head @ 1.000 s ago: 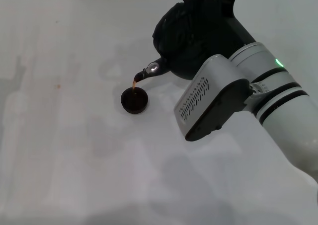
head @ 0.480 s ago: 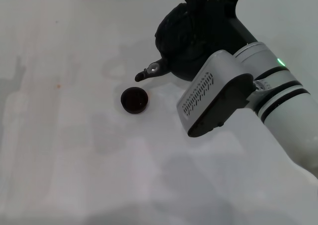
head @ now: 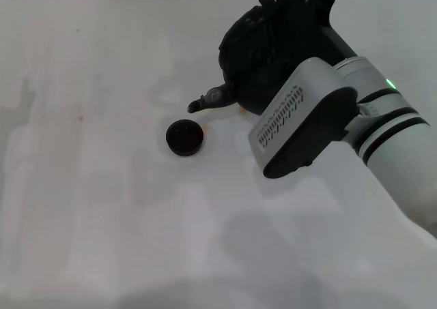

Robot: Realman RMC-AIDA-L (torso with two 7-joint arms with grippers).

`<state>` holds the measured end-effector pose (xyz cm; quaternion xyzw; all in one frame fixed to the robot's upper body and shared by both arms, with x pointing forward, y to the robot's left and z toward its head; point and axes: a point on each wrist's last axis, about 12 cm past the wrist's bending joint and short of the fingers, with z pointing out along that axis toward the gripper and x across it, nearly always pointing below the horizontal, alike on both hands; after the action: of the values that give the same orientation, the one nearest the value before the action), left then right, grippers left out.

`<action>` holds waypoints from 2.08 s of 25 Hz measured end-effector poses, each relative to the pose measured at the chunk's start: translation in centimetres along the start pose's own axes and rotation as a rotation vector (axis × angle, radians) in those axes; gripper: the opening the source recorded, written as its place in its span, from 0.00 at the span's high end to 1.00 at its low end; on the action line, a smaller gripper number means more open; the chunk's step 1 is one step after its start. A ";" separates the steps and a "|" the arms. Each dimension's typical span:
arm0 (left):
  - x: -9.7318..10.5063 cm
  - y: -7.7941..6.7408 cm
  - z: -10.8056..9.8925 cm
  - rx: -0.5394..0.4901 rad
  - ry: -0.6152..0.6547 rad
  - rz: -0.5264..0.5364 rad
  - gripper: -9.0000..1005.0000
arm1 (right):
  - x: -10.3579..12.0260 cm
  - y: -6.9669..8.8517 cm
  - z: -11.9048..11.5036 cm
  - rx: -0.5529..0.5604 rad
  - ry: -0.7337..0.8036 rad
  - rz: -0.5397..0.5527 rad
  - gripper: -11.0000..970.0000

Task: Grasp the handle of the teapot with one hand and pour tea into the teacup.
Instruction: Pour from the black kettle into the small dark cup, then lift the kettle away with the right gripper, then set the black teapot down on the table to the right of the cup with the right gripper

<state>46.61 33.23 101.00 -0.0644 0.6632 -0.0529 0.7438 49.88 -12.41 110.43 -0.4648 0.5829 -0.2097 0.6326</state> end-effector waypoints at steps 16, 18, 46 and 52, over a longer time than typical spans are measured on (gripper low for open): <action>0.0 0.0 0.0 0.002 0.000 0.000 0.14 | 3.1 -2.6 0.8 0.009 0.146 0.339 0.85; 0.0 0.0 0.0 0.002 0.000 0.000 0.14 | 3.6 -3.1 0.7 0.017 0.165 0.382 0.85; -0.2 -0.2 0.5 0.005 -0.010 -0.003 0.14 | 7.9 -3.6 -1.9 0.006 0.257 0.613 0.82; -0.2 -0.2 0.5 0.005 -0.010 -0.002 0.14 | 8.3 -3.3 -1.9 -0.004 0.266 0.612 0.81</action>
<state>47.10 33.12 101.26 -0.0635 0.6592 -0.0550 0.7472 50.92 -21.32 108.93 -0.2380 0.7734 -0.0679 0.5837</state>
